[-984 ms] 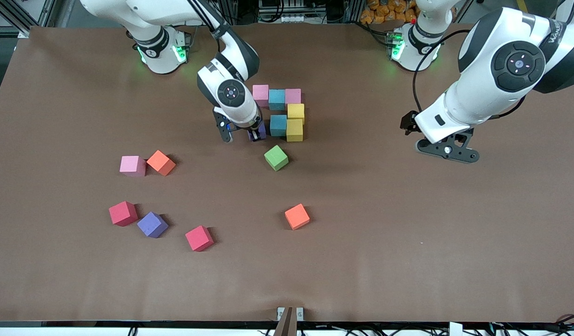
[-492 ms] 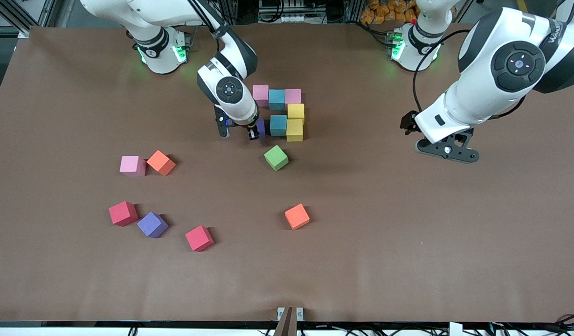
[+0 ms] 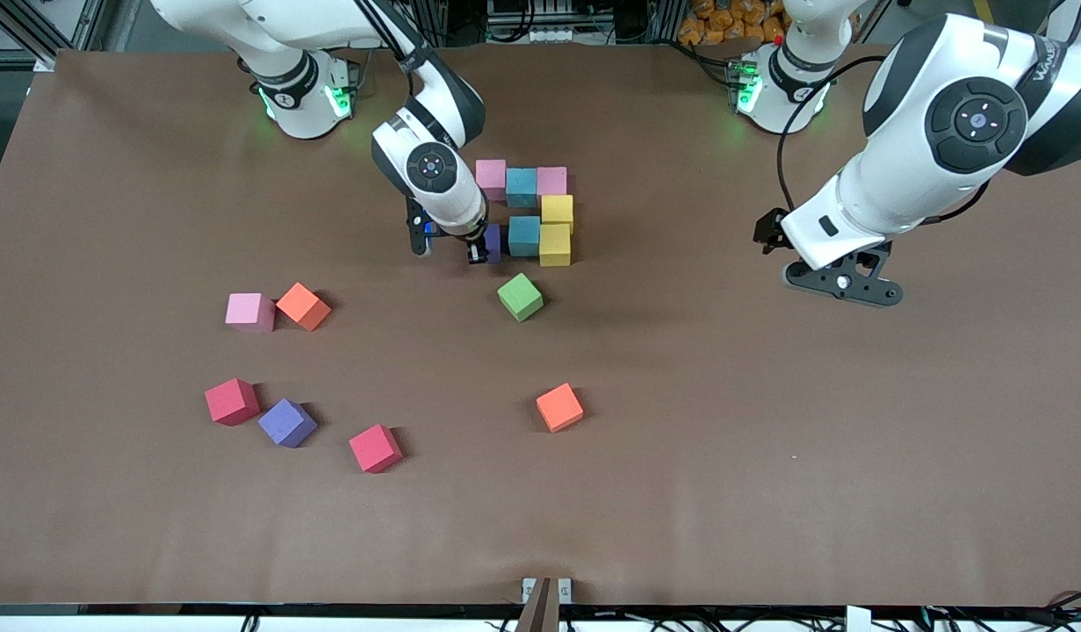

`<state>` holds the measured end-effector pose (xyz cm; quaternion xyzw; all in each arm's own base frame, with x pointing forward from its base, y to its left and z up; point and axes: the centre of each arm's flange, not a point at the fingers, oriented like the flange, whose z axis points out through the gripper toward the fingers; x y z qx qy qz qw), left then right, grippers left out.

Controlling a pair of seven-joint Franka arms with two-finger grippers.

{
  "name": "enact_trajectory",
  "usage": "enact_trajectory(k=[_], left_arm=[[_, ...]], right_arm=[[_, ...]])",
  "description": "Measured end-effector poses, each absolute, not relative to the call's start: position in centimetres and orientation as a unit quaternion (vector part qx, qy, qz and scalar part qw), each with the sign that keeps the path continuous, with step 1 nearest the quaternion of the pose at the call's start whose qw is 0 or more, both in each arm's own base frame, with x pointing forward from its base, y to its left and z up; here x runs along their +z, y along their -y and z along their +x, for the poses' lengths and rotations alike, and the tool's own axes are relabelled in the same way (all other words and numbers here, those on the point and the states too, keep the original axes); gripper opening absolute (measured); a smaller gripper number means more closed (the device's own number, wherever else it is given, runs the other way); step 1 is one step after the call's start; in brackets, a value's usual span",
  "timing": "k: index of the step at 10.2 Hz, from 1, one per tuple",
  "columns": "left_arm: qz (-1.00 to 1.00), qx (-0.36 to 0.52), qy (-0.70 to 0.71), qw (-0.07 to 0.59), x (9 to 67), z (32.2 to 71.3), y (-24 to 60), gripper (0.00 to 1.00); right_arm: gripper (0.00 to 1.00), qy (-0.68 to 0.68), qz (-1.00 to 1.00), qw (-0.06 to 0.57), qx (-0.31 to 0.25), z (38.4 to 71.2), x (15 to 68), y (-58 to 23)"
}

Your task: Form number 2 with 11 blocks

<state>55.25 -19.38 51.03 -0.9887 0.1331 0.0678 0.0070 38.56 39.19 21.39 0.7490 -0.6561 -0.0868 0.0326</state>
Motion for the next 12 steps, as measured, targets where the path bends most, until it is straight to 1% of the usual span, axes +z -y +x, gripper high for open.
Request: enact_trajectory(k=[2,4,6,9,12], left_arm=[[-0.99,0.032,-0.138,-0.018,50.6,56.5,20.2,1.0],[-0.987,0.023,-0.152,-0.042,49.0,57.2,22.0,1.0],[-0.981,0.025,-0.18,-0.061,47.4,56.8,25.2,1.0],[-0.971,-0.023,-0.222,-0.084,46.8,56.2,30.5,1.0],[-0.965,-0.063,-0.231,-0.104,42.8,56.0,36.1,1.0]], right_arm=[[0.52,0.657,0.748,0.03,-0.088,38.3,21.5,-39.5],[0.52,0.657,0.748,0.026,-0.087,38.3,21.5,-39.7],[0.52,0.658,0.748,0.023,-0.087,38.4,21.6,-39.7],[0.52,0.66,0.747,0.017,-0.086,38.5,21.7,-39.7],[0.52,0.662,0.745,0.014,-0.086,38.4,21.7,-39.9]])
